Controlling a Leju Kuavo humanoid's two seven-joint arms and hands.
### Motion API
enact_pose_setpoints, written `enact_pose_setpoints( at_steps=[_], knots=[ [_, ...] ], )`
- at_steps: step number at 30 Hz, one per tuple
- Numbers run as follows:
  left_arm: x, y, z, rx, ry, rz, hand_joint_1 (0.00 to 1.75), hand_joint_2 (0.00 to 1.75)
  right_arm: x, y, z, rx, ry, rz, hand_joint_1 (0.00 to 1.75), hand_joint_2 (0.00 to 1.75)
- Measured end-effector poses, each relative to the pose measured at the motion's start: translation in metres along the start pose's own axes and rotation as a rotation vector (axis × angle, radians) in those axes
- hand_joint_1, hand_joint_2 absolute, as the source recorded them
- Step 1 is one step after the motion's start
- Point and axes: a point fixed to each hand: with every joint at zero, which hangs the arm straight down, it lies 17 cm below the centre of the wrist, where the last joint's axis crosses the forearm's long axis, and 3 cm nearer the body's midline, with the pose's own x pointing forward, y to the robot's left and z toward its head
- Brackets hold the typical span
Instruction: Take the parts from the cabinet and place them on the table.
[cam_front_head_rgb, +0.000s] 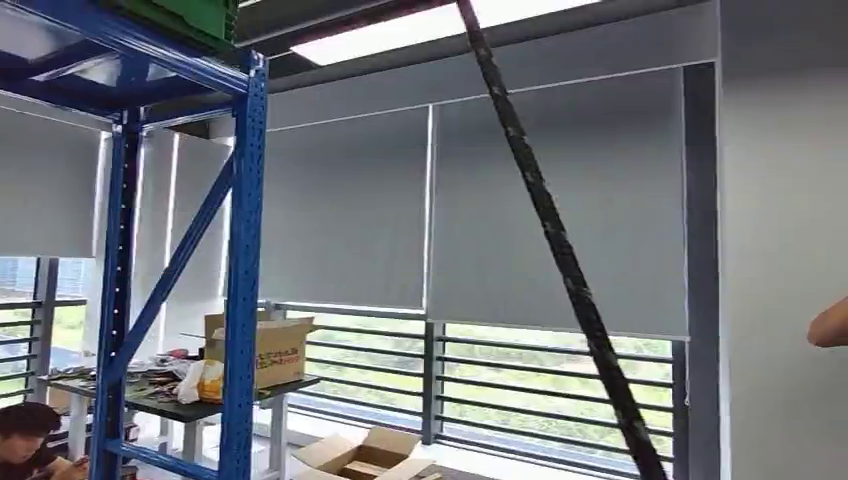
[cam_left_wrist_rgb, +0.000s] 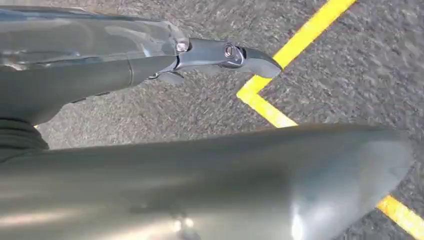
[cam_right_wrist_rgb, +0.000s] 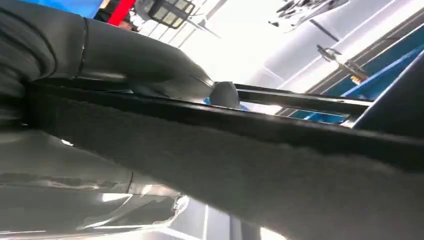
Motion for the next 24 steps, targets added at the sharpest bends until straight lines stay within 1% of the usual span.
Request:
enact_pose_setpoints(
  at_steps=[2,7,17,24],
  knots=[
    [0.003,-0.003,0.000,-0.005,-0.009,0.000,0.00,1.75,0.003,-0.001,-0.001,0.003,-0.012,-0.007,1.75,1.75],
    [-0.008,-0.008,0.002,-0.014,0.021,-0.007,0.00,1.75,0.005,-0.001,0.001,0.013,-0.024,-0.031,1.75,1.75],
    [0.000,-0.013,0.002,-0.024,-0.002,-0.019,0.00,1.75,0.010,0.000,0.006,0.030,-0.034,-0.034,1.75,1.75],
    [-0.002,-0.013,0.003,-0.032,-0.003,-0.037,0.00,1.75,0.011,-0.001,0.006,0.020,-0.035,-0.029,1.75,1.75]
  ],
)
